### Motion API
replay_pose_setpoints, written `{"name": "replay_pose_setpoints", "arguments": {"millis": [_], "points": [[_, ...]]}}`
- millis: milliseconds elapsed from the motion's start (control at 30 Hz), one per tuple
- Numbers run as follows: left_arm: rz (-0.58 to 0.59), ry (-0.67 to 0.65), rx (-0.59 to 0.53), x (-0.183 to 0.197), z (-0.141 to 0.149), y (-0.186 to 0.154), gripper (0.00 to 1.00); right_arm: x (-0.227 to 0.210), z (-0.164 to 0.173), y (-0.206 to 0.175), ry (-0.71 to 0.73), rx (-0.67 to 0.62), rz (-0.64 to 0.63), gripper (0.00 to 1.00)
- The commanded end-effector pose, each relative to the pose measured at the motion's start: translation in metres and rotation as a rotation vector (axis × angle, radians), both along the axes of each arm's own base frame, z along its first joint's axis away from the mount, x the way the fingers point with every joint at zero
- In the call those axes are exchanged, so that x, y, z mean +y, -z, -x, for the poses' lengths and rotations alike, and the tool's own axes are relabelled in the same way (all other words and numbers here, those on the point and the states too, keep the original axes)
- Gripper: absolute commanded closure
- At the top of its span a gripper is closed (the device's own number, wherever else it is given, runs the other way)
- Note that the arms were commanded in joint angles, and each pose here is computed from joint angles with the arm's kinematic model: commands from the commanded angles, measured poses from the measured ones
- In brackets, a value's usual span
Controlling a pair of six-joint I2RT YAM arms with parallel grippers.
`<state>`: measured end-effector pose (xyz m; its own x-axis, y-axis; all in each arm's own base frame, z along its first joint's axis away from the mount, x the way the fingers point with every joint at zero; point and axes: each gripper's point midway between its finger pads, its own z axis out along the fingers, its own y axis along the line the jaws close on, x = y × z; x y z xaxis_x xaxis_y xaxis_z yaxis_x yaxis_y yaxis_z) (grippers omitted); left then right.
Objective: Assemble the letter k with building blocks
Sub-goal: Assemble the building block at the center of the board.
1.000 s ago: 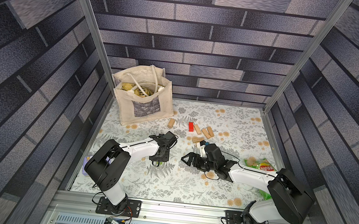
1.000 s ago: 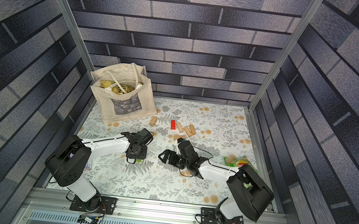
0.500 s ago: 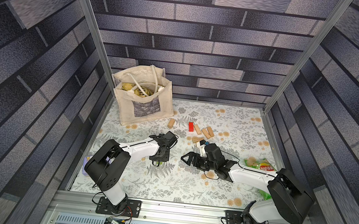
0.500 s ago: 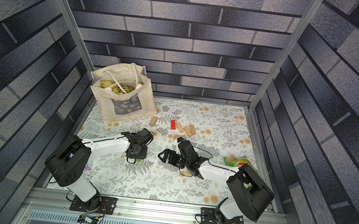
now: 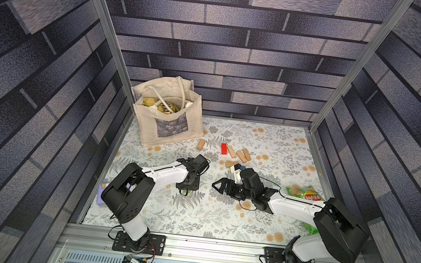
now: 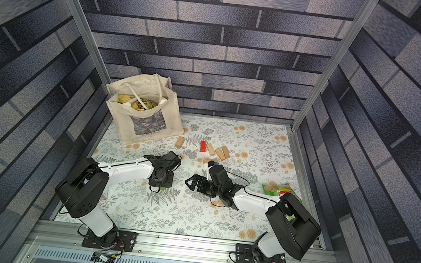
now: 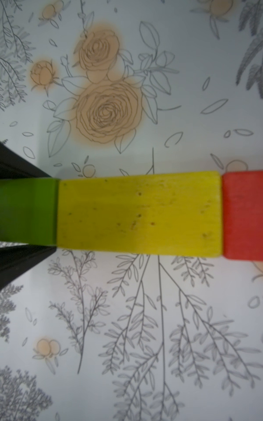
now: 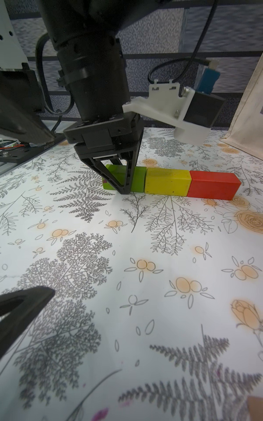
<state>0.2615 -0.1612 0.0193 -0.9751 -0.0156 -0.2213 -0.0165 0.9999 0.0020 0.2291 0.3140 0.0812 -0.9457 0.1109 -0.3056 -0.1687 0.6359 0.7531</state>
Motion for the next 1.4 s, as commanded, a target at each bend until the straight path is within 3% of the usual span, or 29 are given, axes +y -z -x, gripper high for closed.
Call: {"name": "replay_pose_setpoints", "arguments": {"millis": [0,467,1000,1200,1367], "points": [[-0.018,-0.01,0.0,0.001,-0.002,-0.005,0.54,0.0,-0.002,0.002,0.003,0.012,-0.005,0.0],[-0.007,0.001,-0.035,-0.001,-0.008,-0.016,0.44,0.002,-0.004,0.001,-0.001,0.01,-0.005,0.0],[0.001,-0.001,-0.094,0.008,-0.011,-0.042,0.42,0.006,-0.006,-0.002,-0.012,0.013,0.0,0.0],[0.04,0.067,-0.168,0.001,-0.019,-0.076,0.4,0.003,-0.012,-0.024,-0.029,-0.031,0.04,0.0],[0.097,0.145,-0.241,-0.004,-0.033,-0.111,0.36,-0.001,-0.028,-0.054,-0.037,-0.063,0.001,0.0]]}}
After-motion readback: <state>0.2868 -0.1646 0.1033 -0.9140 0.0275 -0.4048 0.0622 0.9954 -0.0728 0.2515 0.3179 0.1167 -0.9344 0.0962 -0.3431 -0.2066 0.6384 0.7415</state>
